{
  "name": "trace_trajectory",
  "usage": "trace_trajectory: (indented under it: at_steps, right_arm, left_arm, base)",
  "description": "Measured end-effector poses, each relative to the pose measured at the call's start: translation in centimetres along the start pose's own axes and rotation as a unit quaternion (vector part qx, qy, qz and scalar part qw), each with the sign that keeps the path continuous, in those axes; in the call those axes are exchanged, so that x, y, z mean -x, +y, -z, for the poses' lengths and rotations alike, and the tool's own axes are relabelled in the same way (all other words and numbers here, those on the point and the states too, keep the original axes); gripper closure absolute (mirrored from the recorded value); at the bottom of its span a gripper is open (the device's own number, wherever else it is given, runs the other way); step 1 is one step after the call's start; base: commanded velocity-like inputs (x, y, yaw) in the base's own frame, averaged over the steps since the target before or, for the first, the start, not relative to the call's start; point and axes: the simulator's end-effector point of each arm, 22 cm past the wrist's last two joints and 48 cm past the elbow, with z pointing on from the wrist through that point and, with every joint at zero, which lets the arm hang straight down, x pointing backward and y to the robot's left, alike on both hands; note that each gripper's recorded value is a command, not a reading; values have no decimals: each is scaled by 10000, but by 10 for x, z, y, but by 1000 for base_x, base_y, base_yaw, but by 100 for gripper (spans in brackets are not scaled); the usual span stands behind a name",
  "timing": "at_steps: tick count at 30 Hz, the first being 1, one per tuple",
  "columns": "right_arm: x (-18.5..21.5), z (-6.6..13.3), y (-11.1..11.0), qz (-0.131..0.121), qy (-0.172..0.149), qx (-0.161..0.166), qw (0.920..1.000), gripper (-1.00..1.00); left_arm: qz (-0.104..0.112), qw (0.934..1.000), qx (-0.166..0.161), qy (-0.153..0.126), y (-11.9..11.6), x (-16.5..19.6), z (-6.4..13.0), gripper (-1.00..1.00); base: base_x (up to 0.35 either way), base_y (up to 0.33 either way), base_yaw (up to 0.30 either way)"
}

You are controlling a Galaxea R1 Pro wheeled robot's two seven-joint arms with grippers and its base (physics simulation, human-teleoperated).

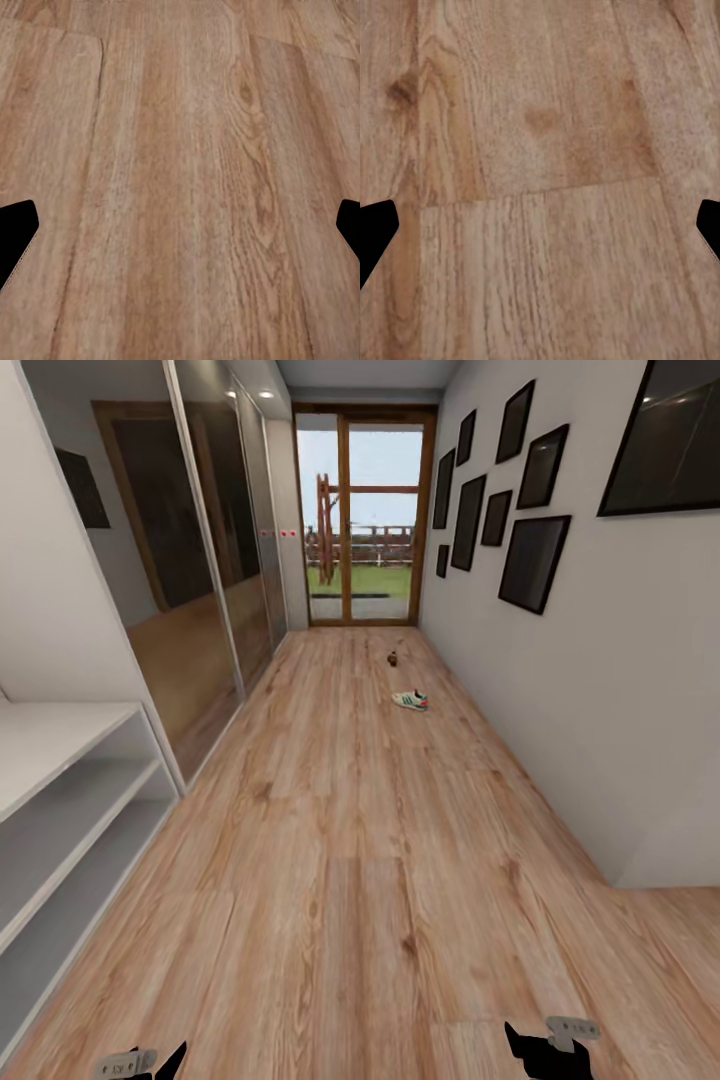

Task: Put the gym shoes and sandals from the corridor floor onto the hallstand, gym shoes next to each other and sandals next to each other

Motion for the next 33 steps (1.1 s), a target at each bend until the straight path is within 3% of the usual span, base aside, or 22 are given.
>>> trace_trajectory:
  at_steps: [33]
  right_arm:
    - [0,0,0,-2,1,-1,10000,-100]
  left_arm:
    - [-2,10000,-2,1,0,0,0,-100]
  base:
    - [339,0,0]
